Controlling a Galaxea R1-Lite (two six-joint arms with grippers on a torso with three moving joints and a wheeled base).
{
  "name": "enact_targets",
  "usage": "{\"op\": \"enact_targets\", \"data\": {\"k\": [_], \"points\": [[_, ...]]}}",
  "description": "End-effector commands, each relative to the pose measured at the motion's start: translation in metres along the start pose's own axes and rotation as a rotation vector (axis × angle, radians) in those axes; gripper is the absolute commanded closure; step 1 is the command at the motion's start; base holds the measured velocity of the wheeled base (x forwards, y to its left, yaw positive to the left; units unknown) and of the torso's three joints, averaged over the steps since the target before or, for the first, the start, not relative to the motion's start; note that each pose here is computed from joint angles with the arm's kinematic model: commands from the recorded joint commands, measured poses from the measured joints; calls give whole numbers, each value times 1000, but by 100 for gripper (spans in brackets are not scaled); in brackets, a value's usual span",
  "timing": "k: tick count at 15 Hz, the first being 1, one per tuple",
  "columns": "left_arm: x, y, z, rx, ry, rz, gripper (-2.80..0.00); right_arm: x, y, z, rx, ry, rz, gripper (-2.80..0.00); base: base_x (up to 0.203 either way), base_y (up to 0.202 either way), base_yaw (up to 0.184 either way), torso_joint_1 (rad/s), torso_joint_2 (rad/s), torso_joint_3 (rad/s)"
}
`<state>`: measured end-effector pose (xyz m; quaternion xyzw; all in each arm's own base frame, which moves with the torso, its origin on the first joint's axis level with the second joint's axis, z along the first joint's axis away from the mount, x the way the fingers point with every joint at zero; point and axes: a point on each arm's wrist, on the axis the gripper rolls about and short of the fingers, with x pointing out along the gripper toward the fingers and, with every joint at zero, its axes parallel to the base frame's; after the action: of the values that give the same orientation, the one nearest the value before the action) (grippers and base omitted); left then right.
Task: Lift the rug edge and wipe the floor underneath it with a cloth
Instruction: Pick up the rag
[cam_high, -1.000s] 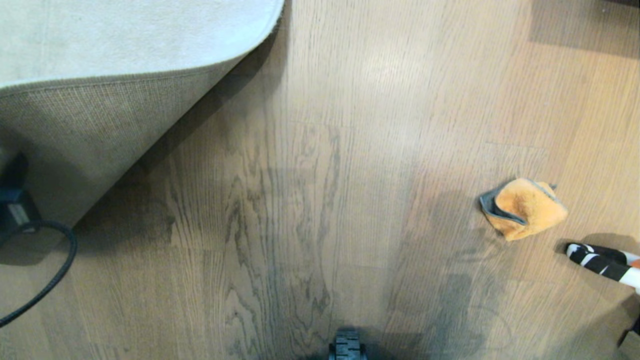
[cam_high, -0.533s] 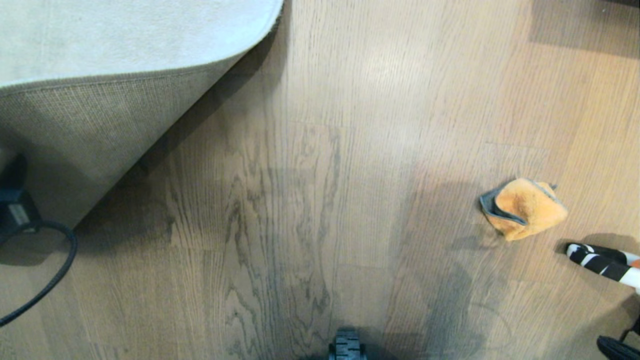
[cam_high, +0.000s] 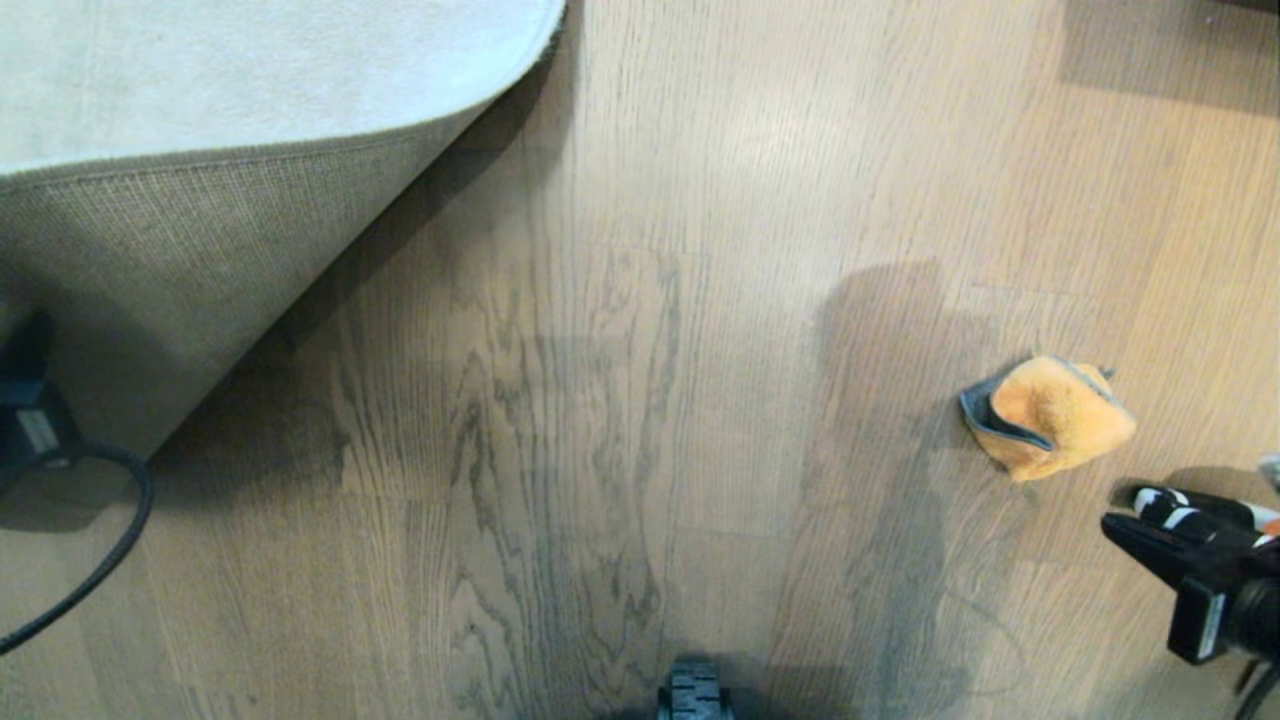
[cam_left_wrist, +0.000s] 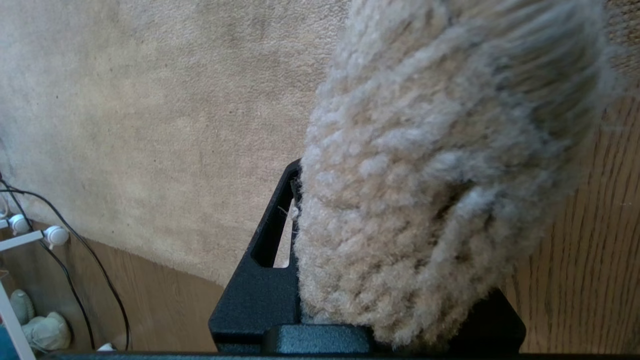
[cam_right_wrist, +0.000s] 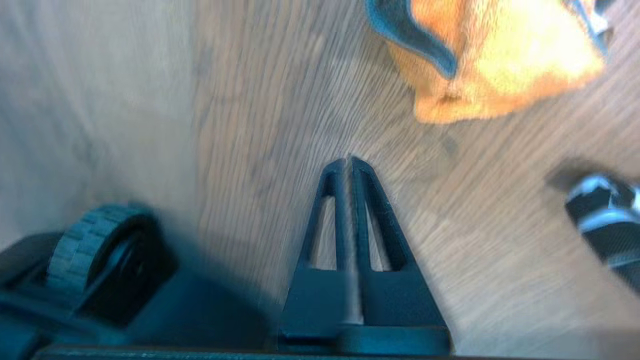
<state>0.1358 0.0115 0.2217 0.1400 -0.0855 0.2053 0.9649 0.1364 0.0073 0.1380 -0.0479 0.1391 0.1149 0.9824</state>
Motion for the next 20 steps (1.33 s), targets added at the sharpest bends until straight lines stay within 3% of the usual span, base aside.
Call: {"op": "enact_targets", "data": {"k": [1, 5, 12, 20], "points": [[0, -1, -2, 4, 7, 1, 0, 16, -5, -5, 27, 66, -3, -280, 0, 0, 0, 0, 0, 0], [-3, -1, -6, 2, 1, 3, 0, 25, -13, -1, 101, 66, -42, -280, 0, 0, 0, 0, 0, 0], [-4, 0, -7, 3, 6, 9, 0, 61, -33, 12, 112, 6, -87, -280, 0, 0, 0, 0, 0, 0], [-3, -1, -8, 3, 19, 33, 0, 73, -48, 15, 117, -33, -138, -280, 0, 0, 0, 0, 0, 0]]}}
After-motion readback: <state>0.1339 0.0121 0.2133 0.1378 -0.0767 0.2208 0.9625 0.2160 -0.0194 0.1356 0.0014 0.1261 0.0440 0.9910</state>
